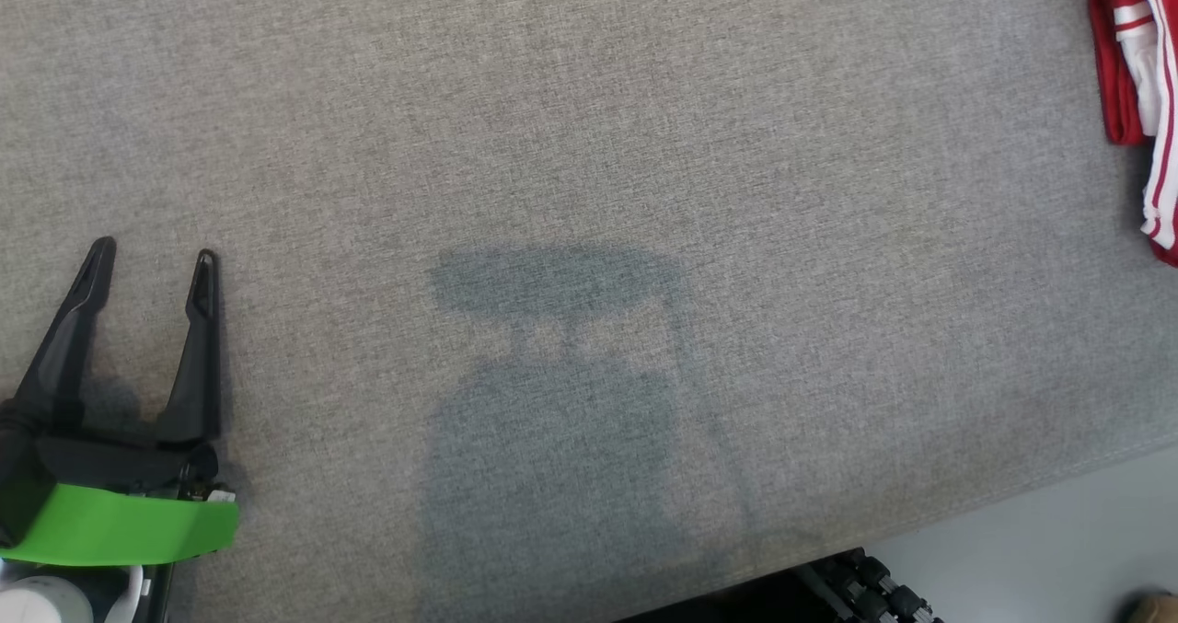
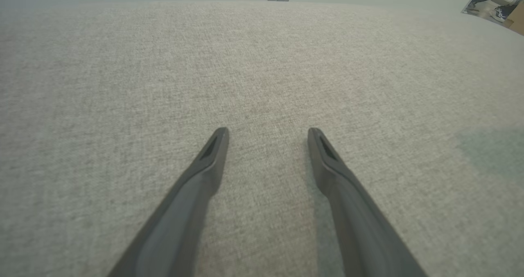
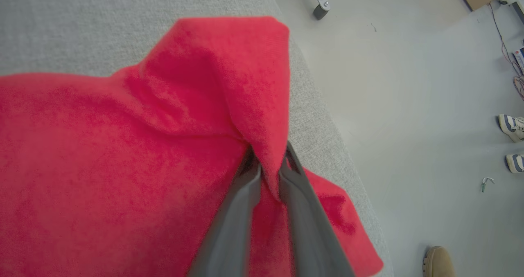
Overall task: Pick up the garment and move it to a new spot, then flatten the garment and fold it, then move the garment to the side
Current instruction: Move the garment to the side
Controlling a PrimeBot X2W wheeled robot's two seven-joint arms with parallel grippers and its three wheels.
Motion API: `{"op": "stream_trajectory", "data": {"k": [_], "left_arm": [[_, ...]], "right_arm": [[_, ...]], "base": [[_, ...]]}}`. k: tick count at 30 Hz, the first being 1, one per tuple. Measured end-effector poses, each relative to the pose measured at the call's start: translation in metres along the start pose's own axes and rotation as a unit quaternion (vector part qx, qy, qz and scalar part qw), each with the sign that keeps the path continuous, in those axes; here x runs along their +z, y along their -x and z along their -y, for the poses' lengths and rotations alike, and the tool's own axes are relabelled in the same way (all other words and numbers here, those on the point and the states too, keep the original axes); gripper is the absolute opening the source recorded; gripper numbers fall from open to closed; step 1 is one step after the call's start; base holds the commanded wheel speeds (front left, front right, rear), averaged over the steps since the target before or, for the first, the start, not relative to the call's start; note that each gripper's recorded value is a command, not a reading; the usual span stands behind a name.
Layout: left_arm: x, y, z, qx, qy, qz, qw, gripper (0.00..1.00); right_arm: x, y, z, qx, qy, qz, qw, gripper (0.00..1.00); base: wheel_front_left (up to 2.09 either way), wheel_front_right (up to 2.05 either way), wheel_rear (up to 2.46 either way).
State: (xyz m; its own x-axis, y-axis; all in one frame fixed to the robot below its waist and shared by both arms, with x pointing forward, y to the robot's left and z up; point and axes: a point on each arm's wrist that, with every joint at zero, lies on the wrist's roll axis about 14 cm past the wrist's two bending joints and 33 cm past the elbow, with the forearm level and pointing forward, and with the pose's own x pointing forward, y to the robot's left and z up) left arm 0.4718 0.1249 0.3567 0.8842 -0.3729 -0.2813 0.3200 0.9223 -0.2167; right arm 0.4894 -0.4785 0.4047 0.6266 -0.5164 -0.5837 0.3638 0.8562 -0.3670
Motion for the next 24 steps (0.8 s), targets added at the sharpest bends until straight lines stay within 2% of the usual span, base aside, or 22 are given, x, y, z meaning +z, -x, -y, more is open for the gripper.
{"op": "stream_trajectory", "data": {"k": [1, 7, 12, 16, 18, 24], "left_arm": [[0.000, 0.000, 0.000, 0.001, 0.001, 0.001, 1.000, 1.00], [0.007, 0.003, 0.000, 0.010, 0.005, 0.019, 1.000, 1.00], [0.011, 0.012, 0.009, 0.014, 0.019, 0.031, 0.999, 1.00], [0.019, 0.024, 0.019, 0.019, 0.036, 0.046, 0.998, 1.00], [0.024, 0.033, 0.024, 0.024, 0.042, 0.054, 0.997, 1.00], [0.044, 0.063, 0.024, 0.054, 0.050, 0.088, 0.993, 1.00]], "right_arm": [[-0.005, -0.002, 0.000, -0.003, 0.001, -0.007, 1.000, 1.00], [-0.008, 0.000, 0.012, -0.029, -0.003, -0.002, 1.000, 1.00], [0.021, 0.018, 0.016, -0.025, -0.006, 0.084, 0.996, 1.00], [0.044, 0.046, 0.017, -0.011, -0.001, 0.168, 0.986, 1.00], [0.046, 0.061, 0.011, 0.006, 0.014, 0.195, 0.981, 1.00], [0.043, 0.117, -0.012, 0.064, -0.009, 0.283, 0.957, 1.00]], "base": [[0.00, 0.00, 0.00], [0.00, 0.00, 0.00], [0.00, 0.00, 0.00], [0.00, 0.00, 0.00], [0.00, 0.00, 0.00], [0.00, 0.00, 0.00]]}}
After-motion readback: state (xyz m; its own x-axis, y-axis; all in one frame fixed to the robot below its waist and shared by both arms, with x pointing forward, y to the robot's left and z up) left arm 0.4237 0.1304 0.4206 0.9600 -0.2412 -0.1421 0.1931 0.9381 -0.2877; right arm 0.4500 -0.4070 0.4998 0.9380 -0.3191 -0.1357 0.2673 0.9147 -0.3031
